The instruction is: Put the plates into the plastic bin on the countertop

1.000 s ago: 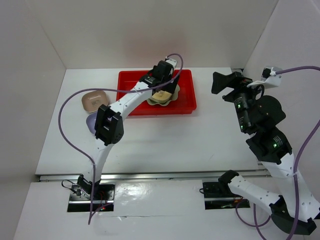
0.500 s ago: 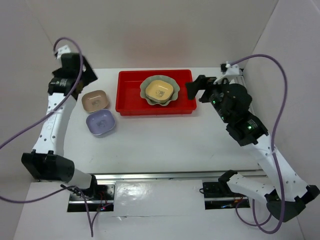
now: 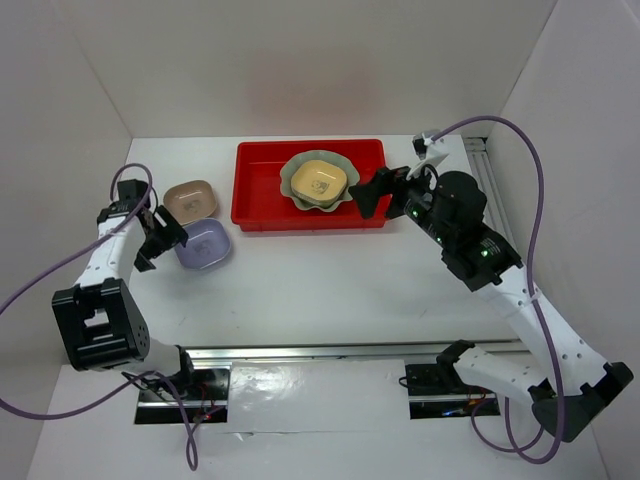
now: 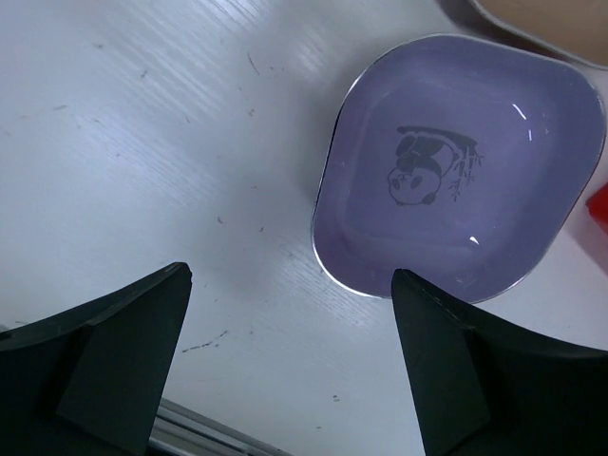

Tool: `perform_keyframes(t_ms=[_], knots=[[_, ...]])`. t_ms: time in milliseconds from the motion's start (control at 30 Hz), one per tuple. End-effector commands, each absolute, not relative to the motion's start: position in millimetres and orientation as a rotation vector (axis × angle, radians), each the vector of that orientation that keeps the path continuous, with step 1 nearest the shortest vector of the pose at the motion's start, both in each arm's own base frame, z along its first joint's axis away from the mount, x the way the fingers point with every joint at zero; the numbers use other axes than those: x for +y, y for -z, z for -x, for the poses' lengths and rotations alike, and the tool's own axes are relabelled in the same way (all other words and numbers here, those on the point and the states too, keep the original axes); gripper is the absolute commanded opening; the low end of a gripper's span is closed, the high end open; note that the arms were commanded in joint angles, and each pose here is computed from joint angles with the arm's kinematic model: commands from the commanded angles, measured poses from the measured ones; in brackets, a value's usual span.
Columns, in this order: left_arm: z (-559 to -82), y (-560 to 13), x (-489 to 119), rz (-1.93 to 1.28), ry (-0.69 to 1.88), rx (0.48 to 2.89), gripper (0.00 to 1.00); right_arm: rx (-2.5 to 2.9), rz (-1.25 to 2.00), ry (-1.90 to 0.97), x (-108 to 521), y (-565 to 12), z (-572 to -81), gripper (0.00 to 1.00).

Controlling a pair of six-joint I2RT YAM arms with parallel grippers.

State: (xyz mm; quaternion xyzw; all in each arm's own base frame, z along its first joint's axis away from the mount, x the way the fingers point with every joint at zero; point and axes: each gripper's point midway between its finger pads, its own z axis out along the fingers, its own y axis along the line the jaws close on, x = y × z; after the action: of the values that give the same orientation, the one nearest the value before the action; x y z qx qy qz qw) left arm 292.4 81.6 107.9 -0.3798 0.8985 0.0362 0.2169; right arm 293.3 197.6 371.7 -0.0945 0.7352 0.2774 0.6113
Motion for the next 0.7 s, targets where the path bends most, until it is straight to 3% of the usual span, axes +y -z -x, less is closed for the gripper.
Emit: perform_keyframes(t_ms=[0,367,433,533,567,600,667], knots=[[-314,-95,72,1.048,0.042,2.451,1.00,1.583,0.239,-0.669,198,-399,-290,1.00],[-309,-19,78,1.200,-0.029,2.615,0.79,1.574,0.240,-0.687,201,-398,-290,1.00],[-306,-10,77,1.211,-0.036,2.642,0.71,1.574,0.240,-0.687,201,-398,-290,1.00],[-294,0,80,1.264,-0.103,2.677,0.20,1.574,0.240,-0.687,201,-398,-290,1.00],[-290,0,83,1.270,-0.142,2.684,0.09,1.564,0.231,-0.682,199,-403,-291,1.00],[-286,0,82,1.274,-0.146,2.697,0.01,1.563,0.231,-0.682,199,-403,-291,1.00],[-284,-7,85,1.281,-0.183,2.710,0.00,1.573,0.232,-0.680,199,-401,-290,1.00]])
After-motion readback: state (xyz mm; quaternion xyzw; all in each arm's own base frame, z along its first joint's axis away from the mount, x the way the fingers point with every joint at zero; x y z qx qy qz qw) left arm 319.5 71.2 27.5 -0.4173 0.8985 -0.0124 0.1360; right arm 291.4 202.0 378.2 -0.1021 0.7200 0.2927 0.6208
